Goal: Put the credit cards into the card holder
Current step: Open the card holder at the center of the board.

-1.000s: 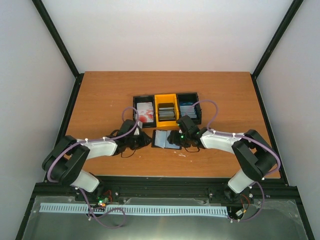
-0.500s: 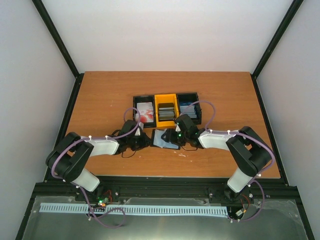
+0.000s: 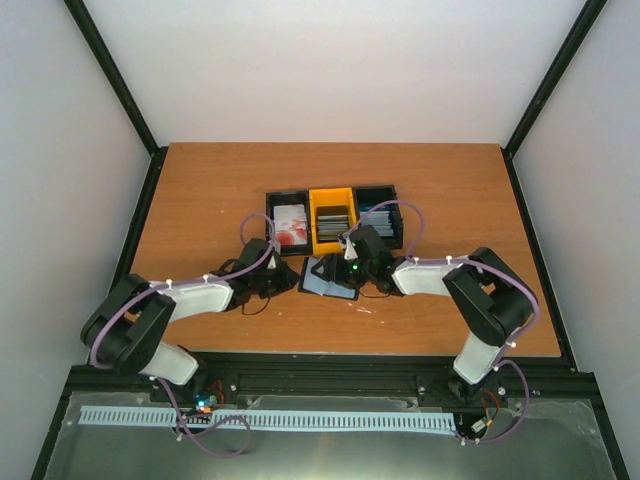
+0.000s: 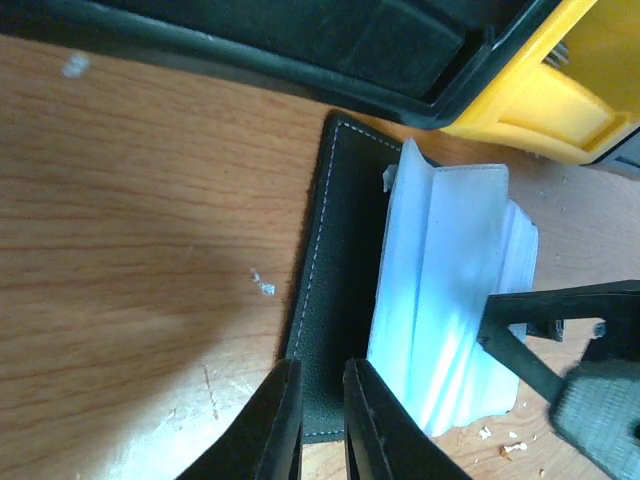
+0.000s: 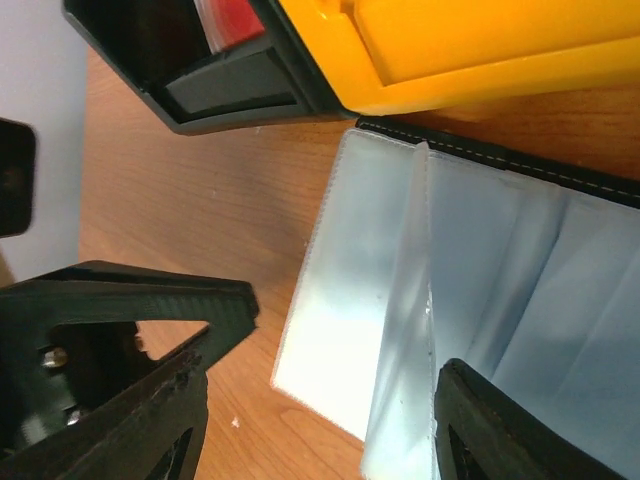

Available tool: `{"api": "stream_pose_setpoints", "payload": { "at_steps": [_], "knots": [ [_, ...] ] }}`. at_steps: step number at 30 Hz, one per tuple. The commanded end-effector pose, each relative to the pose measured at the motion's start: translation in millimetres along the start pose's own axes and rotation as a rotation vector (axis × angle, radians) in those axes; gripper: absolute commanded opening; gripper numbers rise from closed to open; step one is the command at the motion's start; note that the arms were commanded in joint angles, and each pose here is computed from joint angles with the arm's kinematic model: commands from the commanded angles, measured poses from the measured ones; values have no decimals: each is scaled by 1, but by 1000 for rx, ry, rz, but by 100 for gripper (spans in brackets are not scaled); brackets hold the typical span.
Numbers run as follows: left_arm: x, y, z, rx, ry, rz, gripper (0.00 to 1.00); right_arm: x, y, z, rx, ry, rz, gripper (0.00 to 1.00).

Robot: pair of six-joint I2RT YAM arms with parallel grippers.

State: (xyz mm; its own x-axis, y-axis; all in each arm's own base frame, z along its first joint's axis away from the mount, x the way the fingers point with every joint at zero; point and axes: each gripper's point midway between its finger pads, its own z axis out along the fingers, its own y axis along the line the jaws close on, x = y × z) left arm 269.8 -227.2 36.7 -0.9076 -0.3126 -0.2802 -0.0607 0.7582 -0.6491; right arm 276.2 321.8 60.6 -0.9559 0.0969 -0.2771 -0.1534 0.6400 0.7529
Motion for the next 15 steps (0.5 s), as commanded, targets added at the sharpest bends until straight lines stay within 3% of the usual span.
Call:
{"api": "stream_pose_setpoints", "payload": {
  "at_steps": [1,5,12,15],
  "knots": [
    [-13,7,-14,-53,-86,-33,14,-8,5,9,-23,3,-15,62],
    [-22,8,-28,-68,-153,-41,14,-9,11,12,-59,9,-28,62],
    [-28,-4,-42,-13,-202,-9,15,-9,61,-6,-311,-11,-126,62],
    [-30,-12,-45,15,-211,14,15,-11,47,-4,-243,-23,-89,62]
  ]
}}
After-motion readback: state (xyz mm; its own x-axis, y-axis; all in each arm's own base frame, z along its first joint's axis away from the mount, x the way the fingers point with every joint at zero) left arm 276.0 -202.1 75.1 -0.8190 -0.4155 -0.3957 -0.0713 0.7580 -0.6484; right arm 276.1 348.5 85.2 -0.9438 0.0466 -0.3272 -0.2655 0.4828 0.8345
